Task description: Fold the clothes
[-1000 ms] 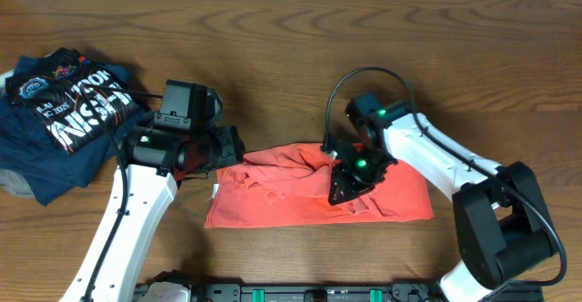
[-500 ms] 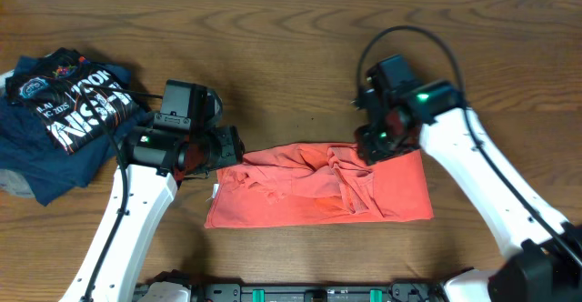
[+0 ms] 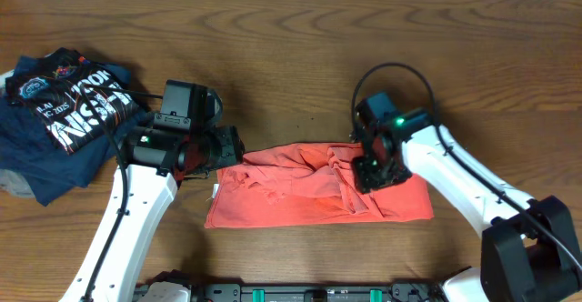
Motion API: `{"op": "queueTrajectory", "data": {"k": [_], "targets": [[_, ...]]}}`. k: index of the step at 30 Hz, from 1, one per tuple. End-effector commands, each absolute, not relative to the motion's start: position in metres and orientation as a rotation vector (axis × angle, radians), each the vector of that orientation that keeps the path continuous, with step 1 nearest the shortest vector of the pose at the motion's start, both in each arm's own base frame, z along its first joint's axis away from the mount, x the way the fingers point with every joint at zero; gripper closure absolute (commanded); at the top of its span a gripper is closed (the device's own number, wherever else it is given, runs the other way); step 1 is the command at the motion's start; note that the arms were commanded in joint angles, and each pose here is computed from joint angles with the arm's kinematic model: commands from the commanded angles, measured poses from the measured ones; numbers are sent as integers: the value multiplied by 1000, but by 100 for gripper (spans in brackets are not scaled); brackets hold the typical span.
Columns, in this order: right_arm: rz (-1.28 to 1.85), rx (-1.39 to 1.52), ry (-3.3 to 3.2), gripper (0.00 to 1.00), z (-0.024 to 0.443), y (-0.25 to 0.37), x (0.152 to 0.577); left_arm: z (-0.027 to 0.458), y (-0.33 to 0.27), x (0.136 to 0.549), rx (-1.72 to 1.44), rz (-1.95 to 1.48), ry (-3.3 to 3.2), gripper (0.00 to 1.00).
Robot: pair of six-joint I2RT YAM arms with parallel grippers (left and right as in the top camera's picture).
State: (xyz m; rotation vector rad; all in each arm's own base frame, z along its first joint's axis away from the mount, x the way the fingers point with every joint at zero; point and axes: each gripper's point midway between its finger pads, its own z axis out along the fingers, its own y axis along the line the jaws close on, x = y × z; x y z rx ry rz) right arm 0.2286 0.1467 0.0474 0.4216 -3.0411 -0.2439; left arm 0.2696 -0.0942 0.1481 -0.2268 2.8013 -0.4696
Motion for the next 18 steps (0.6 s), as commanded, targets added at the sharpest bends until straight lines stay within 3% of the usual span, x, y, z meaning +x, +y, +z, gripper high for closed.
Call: {"op": "queueTrajectory", "data": {"k": [1, 4, 5, 18], "targets": [[-375, 442, -3011, 58, 46, 169, 220, 143, -91, 268, -217, -447, 2818, 46], [-390, 494, -3023, 91, 46, 179, 220, 143, -91, 268, -217, -447, 2818, 46], [-394, 510, -3025, 97, 46, 182, 220, 143, -91, 268, -217, -447, 2818, 46], [-484, 911, -2900, 99, 50, 227, 183, 143, -91, 268, -217, -447, 2818, 46]]}}
